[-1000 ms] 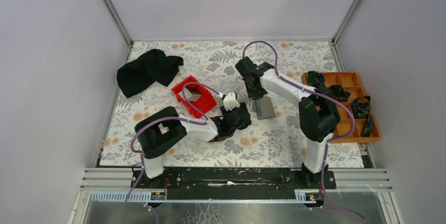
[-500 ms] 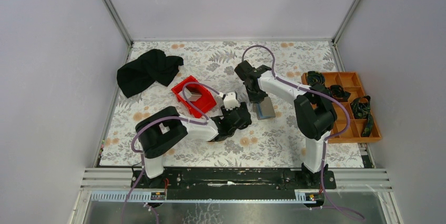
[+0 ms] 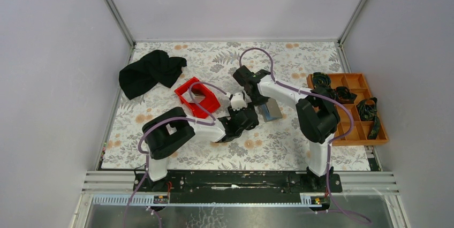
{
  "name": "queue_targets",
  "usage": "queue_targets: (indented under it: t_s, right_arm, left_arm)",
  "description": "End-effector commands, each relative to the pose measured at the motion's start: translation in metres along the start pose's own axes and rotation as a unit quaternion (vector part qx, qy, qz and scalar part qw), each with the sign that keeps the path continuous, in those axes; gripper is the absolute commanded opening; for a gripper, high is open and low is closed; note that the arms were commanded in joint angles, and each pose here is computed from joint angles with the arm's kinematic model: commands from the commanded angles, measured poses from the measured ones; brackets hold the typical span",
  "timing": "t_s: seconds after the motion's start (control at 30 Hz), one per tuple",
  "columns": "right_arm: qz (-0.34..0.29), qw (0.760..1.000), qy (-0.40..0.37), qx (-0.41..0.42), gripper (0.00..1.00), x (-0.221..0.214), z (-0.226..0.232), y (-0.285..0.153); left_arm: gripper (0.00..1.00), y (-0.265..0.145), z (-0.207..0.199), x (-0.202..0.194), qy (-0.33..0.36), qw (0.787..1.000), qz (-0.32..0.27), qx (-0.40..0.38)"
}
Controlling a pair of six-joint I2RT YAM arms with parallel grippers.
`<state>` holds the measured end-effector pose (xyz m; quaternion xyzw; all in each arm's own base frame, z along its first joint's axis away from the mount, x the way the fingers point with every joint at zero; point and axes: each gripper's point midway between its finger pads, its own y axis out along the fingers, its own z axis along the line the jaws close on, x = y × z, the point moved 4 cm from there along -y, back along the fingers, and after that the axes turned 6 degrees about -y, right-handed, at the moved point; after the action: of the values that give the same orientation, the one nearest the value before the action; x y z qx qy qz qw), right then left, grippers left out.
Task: Put the credit cards into the card holder
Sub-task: Open the card holder at the center of the board.
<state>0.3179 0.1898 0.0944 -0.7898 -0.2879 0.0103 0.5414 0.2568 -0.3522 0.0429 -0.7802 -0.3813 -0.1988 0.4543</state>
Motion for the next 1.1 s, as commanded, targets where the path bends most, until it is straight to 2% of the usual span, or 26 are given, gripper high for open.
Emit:
queue_targets:
  t_s: [0.0,0.53,1.07]
  right_arm:
    - [-0.002,0.999,-0.024,-0.048,0.00,-0.002,-0.012,0.000]
    - [0.004,1.000,-0.013,-0.018,0.00,-0.001,-0.001,0.004]
    - [-0.005,0.999,0.013,0.041,0.00,0.010,0.011,-0.010]
  left_arm:
    - [0.70,0.003,0.056,-0.047,0.067,0.991,0.086,0.079]
    - [0.73,0.015,0.033,-0.056,0.052,0.993,0.101,0.022]
    - [0.75,0.031,0.038,-0.061,0.066,0.991,0.096,0.063]
